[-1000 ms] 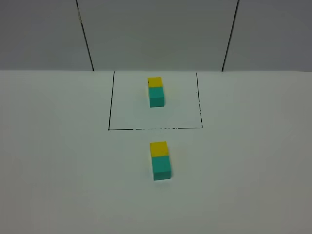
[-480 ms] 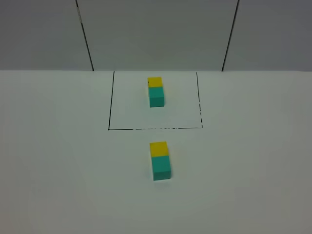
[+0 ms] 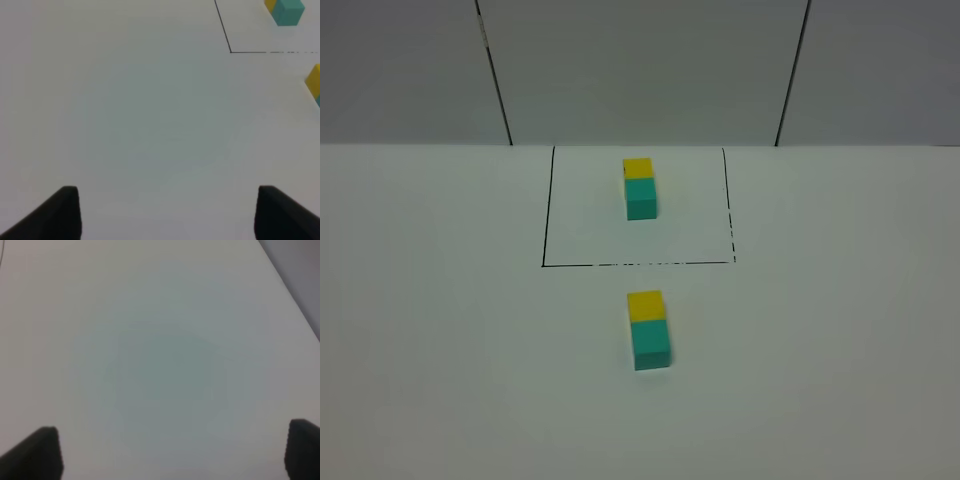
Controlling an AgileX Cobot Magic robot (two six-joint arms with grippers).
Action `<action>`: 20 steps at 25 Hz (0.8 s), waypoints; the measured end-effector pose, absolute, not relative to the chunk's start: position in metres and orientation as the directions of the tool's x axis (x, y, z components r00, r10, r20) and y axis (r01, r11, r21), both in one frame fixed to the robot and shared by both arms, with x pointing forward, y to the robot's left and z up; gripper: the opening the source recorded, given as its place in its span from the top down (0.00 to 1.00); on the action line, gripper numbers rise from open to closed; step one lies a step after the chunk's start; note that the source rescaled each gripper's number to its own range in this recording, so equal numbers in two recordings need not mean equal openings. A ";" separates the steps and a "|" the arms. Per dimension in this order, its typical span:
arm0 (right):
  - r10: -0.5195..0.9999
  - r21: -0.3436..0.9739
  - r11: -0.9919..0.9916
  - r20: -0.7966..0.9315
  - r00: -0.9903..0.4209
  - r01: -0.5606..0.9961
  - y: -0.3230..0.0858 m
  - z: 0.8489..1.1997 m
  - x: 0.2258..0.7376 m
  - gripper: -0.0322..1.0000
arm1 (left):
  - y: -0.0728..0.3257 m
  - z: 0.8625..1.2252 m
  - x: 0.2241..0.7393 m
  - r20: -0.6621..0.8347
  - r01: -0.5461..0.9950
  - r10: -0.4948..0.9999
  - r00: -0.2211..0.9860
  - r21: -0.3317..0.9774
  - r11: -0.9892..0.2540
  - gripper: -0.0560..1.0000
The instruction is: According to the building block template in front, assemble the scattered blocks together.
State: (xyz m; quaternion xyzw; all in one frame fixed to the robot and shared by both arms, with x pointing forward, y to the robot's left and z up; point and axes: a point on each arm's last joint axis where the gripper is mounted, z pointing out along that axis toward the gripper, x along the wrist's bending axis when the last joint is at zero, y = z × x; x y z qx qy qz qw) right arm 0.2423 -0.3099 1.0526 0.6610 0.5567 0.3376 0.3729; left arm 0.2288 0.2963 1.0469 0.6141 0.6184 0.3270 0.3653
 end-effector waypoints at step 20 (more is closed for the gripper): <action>0.971 0.870 -0.152 0.043 0.236 0.468 -0.312 1.053 0.242 0.21 | 0.296 1.047 0.229 -0.050 0.521 0.999 0.021 0.853 0.032 0.39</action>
